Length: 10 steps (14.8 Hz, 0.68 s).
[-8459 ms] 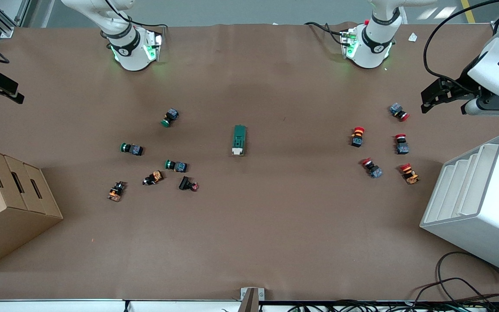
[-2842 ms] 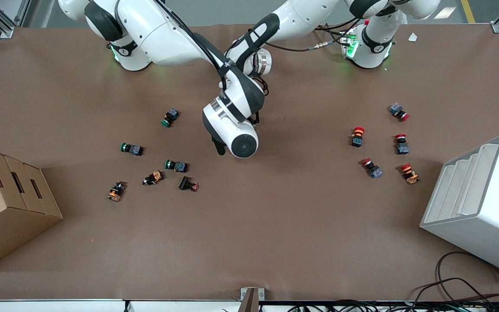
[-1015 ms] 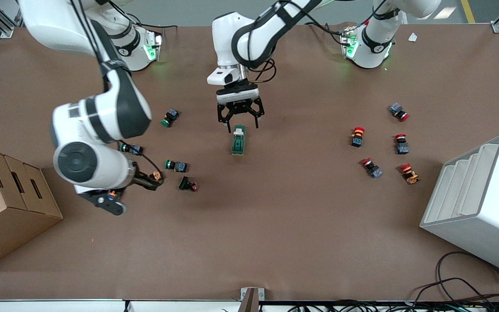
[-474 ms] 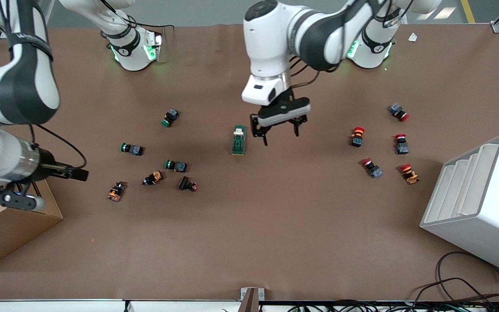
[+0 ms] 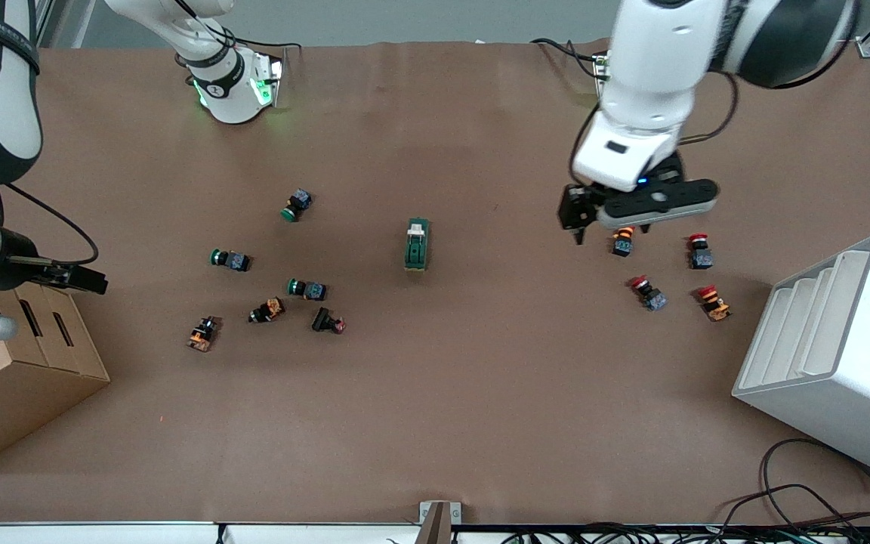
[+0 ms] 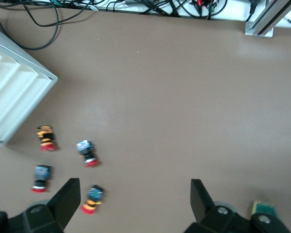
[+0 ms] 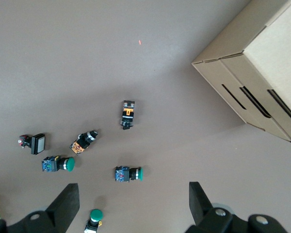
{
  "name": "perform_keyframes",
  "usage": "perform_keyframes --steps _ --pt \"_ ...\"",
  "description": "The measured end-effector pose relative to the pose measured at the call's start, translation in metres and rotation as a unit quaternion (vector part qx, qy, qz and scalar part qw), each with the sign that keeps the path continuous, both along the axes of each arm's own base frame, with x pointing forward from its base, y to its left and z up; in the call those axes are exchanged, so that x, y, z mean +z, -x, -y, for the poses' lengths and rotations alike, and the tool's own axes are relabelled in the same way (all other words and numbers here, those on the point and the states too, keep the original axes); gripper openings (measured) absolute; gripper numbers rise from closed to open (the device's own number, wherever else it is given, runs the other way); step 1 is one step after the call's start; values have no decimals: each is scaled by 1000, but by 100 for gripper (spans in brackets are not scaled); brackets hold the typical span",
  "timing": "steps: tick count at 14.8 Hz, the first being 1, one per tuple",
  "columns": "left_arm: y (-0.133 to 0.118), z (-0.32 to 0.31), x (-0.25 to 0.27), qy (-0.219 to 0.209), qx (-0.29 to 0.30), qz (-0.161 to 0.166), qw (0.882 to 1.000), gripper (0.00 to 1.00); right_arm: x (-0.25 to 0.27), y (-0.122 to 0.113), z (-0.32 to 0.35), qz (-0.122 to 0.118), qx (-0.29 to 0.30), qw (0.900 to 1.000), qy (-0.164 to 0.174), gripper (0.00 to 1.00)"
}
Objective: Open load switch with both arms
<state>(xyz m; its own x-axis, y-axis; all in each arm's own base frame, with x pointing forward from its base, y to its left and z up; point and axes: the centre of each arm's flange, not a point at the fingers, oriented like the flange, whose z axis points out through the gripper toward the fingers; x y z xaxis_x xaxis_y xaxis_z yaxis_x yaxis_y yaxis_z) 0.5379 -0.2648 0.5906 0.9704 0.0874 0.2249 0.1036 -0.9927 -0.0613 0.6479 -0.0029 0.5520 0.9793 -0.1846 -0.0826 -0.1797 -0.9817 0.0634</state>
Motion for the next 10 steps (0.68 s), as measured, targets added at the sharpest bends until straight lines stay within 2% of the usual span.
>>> perform_keyframes --steps 5,10 --pt "-11 -116 25 12 -45 -59 997 100 22 7 12 18 4 1000 2 100" --pt "-1 -145 32 5 -71 -87 994 100 55 23 31 39 19 999 5 100"
